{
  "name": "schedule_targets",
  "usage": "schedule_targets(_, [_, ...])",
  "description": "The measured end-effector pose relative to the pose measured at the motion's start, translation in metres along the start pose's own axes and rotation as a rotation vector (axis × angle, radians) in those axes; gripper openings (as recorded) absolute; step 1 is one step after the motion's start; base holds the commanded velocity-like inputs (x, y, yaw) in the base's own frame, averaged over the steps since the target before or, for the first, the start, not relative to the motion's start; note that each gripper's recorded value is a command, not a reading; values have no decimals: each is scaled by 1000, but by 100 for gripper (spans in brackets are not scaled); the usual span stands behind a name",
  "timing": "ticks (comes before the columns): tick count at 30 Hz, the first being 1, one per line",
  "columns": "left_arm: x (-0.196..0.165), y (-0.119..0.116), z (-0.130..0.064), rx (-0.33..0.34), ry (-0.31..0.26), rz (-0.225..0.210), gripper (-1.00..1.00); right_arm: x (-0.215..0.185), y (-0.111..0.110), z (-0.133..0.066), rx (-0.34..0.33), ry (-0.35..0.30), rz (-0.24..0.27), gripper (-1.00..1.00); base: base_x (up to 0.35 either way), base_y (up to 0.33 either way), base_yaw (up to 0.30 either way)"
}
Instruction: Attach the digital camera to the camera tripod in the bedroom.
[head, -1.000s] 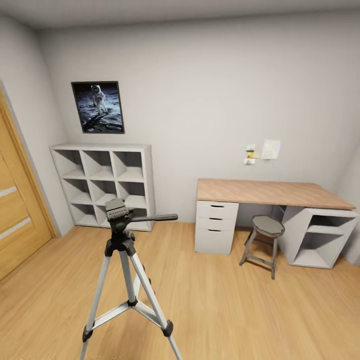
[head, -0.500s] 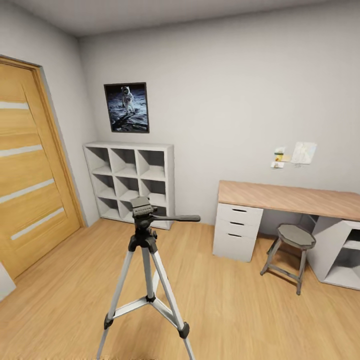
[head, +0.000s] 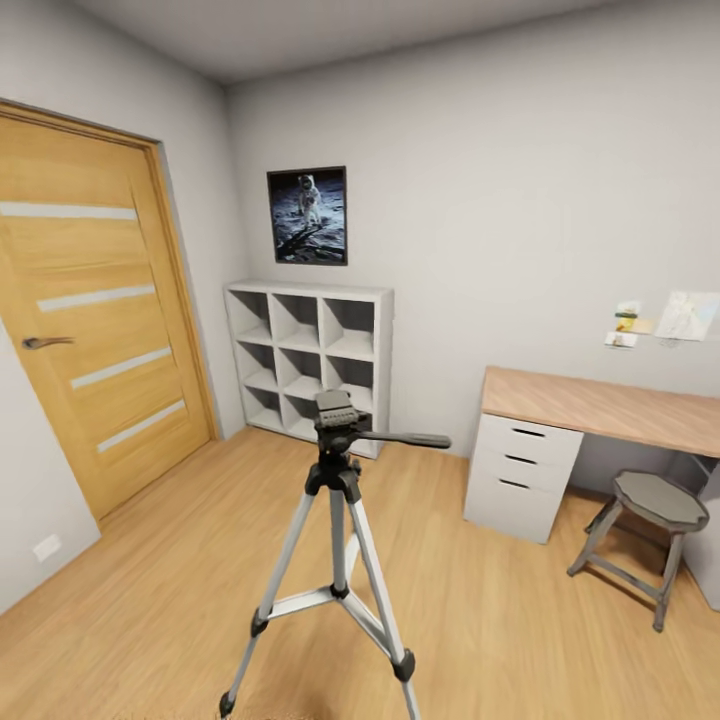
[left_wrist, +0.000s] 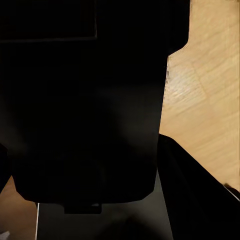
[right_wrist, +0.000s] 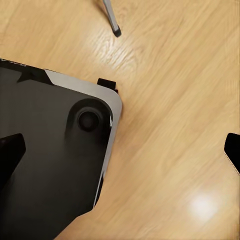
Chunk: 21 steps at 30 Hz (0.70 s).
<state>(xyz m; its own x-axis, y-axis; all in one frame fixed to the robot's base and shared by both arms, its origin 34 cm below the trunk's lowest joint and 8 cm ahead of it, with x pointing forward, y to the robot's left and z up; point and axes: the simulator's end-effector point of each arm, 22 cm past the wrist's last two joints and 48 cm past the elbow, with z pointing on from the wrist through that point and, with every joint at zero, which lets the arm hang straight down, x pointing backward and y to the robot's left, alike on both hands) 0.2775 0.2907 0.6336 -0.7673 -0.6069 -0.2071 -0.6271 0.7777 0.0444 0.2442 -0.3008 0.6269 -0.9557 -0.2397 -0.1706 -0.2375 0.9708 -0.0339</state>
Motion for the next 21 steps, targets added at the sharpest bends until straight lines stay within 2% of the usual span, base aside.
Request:
schedule_targets(14, [0,-1,0,2,-1,2,-100,0,-1,0,1,1,1,100,0,0,294])
schedule_targets(21, [3,-4,-1,7,3,11,-100,3,-1,0,1,10,4,100,0,0,95])
